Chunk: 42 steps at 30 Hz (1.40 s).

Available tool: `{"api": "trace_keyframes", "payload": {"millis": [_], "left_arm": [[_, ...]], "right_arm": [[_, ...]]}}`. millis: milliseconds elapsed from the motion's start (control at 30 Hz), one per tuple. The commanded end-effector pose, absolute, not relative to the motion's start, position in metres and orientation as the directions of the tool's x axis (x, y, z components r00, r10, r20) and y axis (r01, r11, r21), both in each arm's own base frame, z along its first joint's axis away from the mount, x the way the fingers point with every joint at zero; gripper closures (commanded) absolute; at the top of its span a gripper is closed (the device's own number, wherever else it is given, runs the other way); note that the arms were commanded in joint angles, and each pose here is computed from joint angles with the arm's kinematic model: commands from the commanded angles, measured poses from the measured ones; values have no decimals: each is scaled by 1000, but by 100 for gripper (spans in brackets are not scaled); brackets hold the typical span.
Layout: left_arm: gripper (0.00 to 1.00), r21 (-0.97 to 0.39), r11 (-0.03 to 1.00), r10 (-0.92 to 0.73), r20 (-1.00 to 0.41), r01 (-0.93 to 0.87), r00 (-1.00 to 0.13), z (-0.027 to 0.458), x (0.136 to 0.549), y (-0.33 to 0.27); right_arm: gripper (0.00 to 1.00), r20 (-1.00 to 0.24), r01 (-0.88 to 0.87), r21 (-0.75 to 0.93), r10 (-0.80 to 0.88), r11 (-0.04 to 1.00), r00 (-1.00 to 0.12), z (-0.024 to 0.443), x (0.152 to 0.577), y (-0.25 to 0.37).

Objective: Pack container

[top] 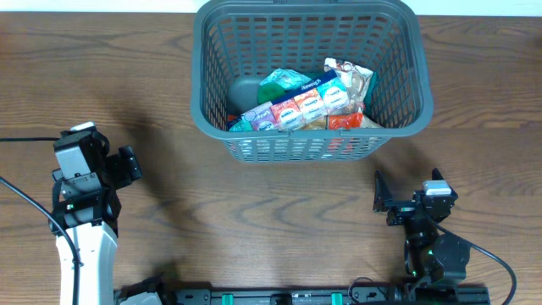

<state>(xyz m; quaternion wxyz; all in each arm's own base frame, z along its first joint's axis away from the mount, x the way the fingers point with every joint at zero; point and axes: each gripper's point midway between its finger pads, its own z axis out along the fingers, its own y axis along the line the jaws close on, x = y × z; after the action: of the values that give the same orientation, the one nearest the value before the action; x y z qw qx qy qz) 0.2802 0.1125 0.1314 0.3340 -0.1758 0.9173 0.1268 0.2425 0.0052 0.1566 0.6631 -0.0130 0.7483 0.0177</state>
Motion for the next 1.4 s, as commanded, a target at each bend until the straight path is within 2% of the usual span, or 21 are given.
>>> {"api": "trace_keyframes", "payload": {"millis": [0, 967, 1233, 1367], "left_arm": [[2, 121, 911, -226, -654, -395, -722, 131, 281, 113], [1, 121, 911, -224, -659, -395, -718, 133, 280, 113], [2, 135, 918, -143, -766, -374, -627, 177, 279, 101], [1, 103, 935, -95, -850, -339, -518, 214, 273, 80]], "right_arm": [[1, -993, -54, -11, -17, 999, -115, 156, 242, 7], [1, -993, -54, -11, -17, 999, -115, 156, 242, 7], [1, -993, -54, -11, -17, 999, -115, 156, 242, 7], [1, -993, -54, -11, -17, 999, -115, 156, 242, 7]]}}
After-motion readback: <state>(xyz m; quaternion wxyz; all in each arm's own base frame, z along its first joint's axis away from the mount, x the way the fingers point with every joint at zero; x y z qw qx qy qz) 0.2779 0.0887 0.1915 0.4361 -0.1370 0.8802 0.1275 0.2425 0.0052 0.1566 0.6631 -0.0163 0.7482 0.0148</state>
